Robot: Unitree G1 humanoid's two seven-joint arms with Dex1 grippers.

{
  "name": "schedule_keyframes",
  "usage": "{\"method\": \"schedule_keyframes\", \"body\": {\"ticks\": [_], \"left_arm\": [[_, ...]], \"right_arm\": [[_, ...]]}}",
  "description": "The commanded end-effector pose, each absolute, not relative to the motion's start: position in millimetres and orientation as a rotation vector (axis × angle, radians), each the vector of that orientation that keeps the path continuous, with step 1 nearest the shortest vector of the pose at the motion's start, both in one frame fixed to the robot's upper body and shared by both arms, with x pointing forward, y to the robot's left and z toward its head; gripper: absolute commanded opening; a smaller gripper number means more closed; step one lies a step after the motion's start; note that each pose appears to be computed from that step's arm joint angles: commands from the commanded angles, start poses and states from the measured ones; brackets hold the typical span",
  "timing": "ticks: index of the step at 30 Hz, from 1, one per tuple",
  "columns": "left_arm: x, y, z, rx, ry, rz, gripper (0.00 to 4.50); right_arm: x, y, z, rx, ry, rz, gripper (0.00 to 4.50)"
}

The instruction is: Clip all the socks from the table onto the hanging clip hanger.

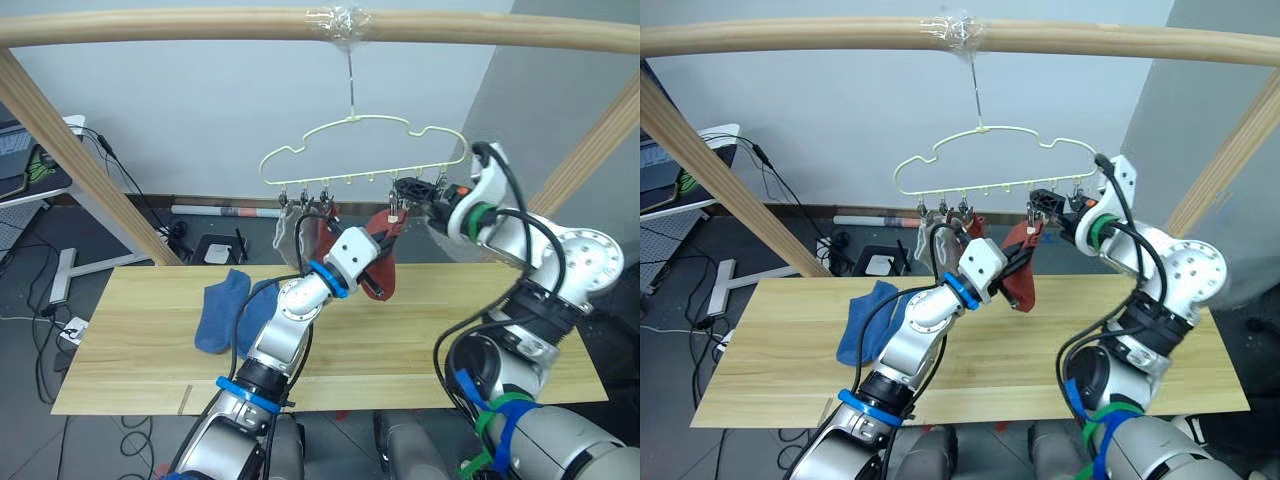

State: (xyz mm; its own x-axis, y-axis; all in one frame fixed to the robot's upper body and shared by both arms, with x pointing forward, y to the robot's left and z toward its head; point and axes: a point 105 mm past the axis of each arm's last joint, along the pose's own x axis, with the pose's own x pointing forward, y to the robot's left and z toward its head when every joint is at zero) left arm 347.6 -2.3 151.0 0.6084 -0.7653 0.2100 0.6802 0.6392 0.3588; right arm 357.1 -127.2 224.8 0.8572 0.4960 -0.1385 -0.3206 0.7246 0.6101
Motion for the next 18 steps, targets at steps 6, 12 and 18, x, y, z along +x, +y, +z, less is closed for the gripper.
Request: {"method": "schedule_keyframes", "body": {"ticks": [6, 12, 18], "left_arm": [[355, 2, 161, 0.211, -0.366, -0.858, 1.91], [361, 34, 165, 0.200, -0.331, -0.805, 3.71], [349, 69, 176, 0.255, -0.314, -0.812, 4.50]], "right_arm": [[317, -123, 230, 0.343, 0.189, 0.546, 4.50], [315, -119, 208, 0.074, 0.114, 0.414, 4.50], [325, -116, 198, 0.046, 0.025, 0.331, 3.54]]}}
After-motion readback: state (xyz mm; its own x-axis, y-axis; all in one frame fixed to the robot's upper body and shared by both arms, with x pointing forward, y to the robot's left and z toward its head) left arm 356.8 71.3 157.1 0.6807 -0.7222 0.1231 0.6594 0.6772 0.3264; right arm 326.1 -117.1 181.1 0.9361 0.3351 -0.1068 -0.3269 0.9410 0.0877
